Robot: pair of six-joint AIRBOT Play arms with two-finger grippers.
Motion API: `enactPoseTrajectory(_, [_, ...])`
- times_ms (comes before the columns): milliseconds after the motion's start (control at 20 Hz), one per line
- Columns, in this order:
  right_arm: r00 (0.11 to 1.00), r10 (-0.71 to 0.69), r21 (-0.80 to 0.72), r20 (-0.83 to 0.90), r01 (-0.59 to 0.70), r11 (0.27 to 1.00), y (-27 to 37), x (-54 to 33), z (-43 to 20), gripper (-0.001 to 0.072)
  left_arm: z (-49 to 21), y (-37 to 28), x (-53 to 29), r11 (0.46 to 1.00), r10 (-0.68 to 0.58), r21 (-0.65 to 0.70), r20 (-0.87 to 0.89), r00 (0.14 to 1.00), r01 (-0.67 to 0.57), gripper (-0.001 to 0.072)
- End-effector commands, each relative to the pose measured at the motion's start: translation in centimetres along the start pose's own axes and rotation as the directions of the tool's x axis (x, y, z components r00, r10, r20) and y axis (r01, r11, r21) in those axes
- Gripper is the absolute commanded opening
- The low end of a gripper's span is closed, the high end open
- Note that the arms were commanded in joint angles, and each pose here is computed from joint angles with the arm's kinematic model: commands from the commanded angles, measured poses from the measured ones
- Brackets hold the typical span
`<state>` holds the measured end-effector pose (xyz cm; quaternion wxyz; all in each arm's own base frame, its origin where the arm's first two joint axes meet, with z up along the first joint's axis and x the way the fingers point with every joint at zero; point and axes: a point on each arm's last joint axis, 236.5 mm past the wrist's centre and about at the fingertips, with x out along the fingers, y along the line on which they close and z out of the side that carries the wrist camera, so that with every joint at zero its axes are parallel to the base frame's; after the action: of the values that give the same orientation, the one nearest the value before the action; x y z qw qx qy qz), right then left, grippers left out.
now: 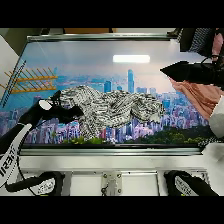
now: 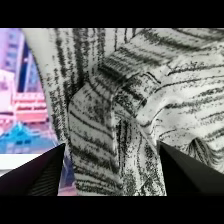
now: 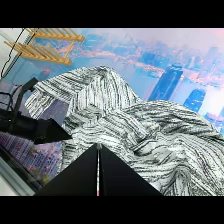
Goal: Fold the clothes and pants, and hang the long-sleeved shirts on hangers.
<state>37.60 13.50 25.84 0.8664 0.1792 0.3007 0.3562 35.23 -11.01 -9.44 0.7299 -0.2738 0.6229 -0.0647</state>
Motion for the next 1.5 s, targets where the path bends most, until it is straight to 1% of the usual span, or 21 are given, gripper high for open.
enactPoseTrajectory(0, [1.0,0.004,-0.001,-0.002,-0.004,1.0,0.1,0.1,-0.1,0.0013,0.4,-1.3,1.2,0.999,-0.008,0.033,-0.023,1.0,0.008,0.0508])
enactPoseTrajectory(50, [1.0,0.003,-0.001,-0.002,-0.003,1.0,0.1,0.1,0.0,0.0013,0.7,-2.0,1.0,0.999,-0.015,0.043,-0.023,1.0,0.016,0.0245])
enactPoseTrajectory(100, [1.0,0.003,-0.002,-0.002,-0.003,1.0,0.1,0.1,0.0,0.0013,1.5,-2.9,0.4,0.998,-0.03,0.057,-0.005,1.0,0.03,0.0048])
enactPoseTrajectory(150, [1.0,0.003,-0.002,-0.001,-0.003,1.0,0.1,0.0,0.0,0.0013,2.4,-4.7,-0.8,0.995,-0.06,0.085,0.02,0.998,0.058,0.001])
enactPoseTrajectory(250, [1.0,-0.006,-0.001,0.014,0.006,1.0,-0.1,-0.1,0.3,0.0013,4.3,-10.1,-5.0,0.973,-0.137,0.202,0.101,0.985,0.115,0.001])
enactPoseTrajectory(350, [0.998,-0.026,-0.003,0.055,0.026,1.0,-0.5,-0.2,1.3,0.0014,4.3,-17.7,-9.7,0.913,-0.251,0.369,0.173,0.952,0.173,0.001])
enactPoseTrajectory(450, [0.992,-0.052,-0.004,0.119,0.053,0.999,-0.9,-0.5,2.8,0.0013,1.5,-25.9,-13.2,0.801,-0.379,0.554,0.177,0.908,0.227,0.001])
enactPoseTrajectory(550, [0.98,-0.079,-0.011,0.184,0.082,0.997,-1.0,-1.2,4.2,0.0013,-3.0,-32.1,-14.2,0.685,-0.464,0.673,0.109,0.879,0.278,0.001])
enactPoseTrajectory(650, [0.951,-0.121,-0.015,0.285,0.131,0.991,-1.3,-2.6,6.5,0.0013,-8.0,-36.2,-12.4,0.593,-0.483,0.734,-0.005,0.875,0.332,0.001])
enactPoseTrajectory(750, [0.907,-0.17,-0.008,0.384,0.188,0.982,-1.9,-5.0,8.6,0.0013,-12.6,-39.4,-9.2,0.521,-0.481,0.768,-0.097,0.871,0.373,0.001])
enactPoseTrajectory(900, [0.872,-0.212,-0.003,0.442,0.237,0.971,-2.3,-7.6,9.6,0.0013,-16.7,-43.1,-4.2,0.463,-0.476,0.786,-0.169,0.863,0.409,0.0011])
enactPoseTrajectory(950, [0.869,-0.219,-0.002,0.444,0.245,0.969,-2.4,-8.0,9.6,0.0013,-17.6,-43.5,-2.9,0.453,-0.459,0.789,-0.194,0.867,0.416,0.0068])
enactPoseTrajectory(1000, [0.869,-0.224,-0.004,0.441,0.252,0.968,-2.3,-8.4,9.4,0.0013,-18.0,-43.6,-2.0,0.447,-0.434,0.789,-0.221,0.873,0.422,0.0433])
enactPoseTrajectory(1050, [0.871,-0.228,-0.008,0.434,0.257,0.966,-2.3,-8.6,9.2,0.0013,-17.6,-43.1,-1.9,0.462,-0.405,0.778,-0.242,0.882,0.426,0.0591])
enactPoseTrajectory(1150, [0.881,-0.228,-0.015,0.414,0.257,0.966,-2.2,-8.8,8.6,0.0013,-14.1,-41.5,-3.5,0.512,-0.377,0.758,-0.226,0.899,0.405,0.0591])
enactPoseTrajectory(1200, [0.888,-0.235,-0.025,0.396,0.266,0.964,-2.2,-8.7,8.1,0.0013,-11.3,-40.2,-4.5,0.542,-0.36,0.761,-0.172,0.917,0.356,0.0591])
enactPoseTrajectory(1300, [0.907,-0.239,-0.042,0.348,0.269,0.962,-2.1,-8.3,6.9,0.0013,-5.0,-35.5,-5.7,0.639,-0.254,0.746,-0.024,0.967,0.186,0.0591])
enactPoseTrajectory(1350, [0.916,-0.235,-0.047,0.324,0.264,0.963,-2.1,-8.0,6.4,0.0013,-2.7,-32.7,-5.7,0.693,-0.192,0.711,0.023,0.981,0.119,0.0591])
enactPoseTrajectory(1450, [0.929,-0.23,-0.056,0.289,0.256,0.965,-1.9,-7.6,5.6,0.0013,-1.3,-28.0,-4.0,0.753,-0.093,0.654,-0.003,0.996,0.072,0.059])
